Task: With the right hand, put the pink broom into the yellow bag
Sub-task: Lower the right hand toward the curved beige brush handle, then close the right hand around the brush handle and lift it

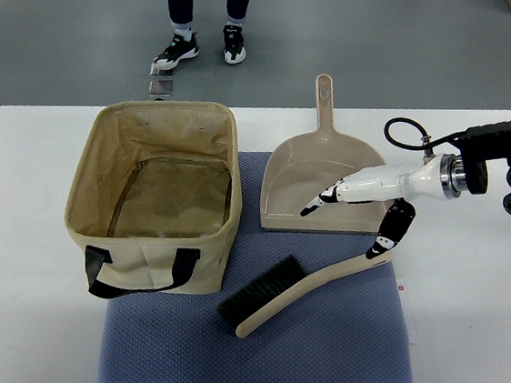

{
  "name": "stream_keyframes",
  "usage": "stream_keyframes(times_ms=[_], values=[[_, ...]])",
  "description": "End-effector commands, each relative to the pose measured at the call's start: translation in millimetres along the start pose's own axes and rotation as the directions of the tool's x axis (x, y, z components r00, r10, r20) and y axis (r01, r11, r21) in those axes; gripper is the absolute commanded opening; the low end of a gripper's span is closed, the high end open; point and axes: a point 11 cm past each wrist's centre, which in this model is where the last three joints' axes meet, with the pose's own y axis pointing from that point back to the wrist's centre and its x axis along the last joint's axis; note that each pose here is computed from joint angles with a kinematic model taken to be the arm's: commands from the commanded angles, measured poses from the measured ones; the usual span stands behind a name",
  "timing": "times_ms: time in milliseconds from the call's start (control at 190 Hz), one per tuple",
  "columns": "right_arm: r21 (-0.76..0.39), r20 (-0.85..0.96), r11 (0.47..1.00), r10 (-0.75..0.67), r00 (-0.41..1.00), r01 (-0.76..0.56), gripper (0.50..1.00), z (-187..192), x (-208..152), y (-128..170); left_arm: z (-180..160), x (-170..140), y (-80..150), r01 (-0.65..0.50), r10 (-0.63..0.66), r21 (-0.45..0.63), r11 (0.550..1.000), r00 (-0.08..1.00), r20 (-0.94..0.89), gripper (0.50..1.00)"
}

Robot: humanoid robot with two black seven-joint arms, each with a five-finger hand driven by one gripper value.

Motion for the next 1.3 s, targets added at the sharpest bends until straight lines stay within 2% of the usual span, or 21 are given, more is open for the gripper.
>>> stream_keyframes(times_ms=[0, 289, 547, 778, 1162, 1294], values=[[0.009, 0.014, 1.000, 0.011, 1.000, -0.012, 0.928, 0, -11, -7, 0, 0, 0, 0.001, -0.001, 0.000, 1.000, 1.000, 0.000, 1.000], [0.003, 0.058, 0.997, 0.082, 0.995, -0.082, 0.917, 8, -46, -16, 0, 0, 0, 0.000, 0.000, 0.000, 1.000, 1.000, 0.000, 1.000], [-0.013, 0.063, 0.990, 0.142, 0.988, -0.141, 0.901, 13, -63, -16, 0, 0, 0, 0.000, 0.000, 0.000, 1.000, 1.000, 0.000, 1.000], [-0.029, 0.025, 0.983, 0.180, 0.983, -0.179, 0.854, 17, -78, -15, 0, 0, 0, 0.001, -0.001, 0.000, 1.000, 1.000, 0.000, 1.000], [-0.033, -0.046, 0.981, 0.189, 0.981, -0.190, 0.832, 18, -86, -16, 0, 0, 0, 0.001, -0.001, 0.000, 1.000, 1.000, 0.000, 1.000], [-0.045, -0.051, 0.982, 0.184, 0.982, -0.186, 0.797, 19, -91, -17, 0, 0, 0, 0.000, 0.000, 0.000, 1.000, 1.000, -0.001, 1.000]])
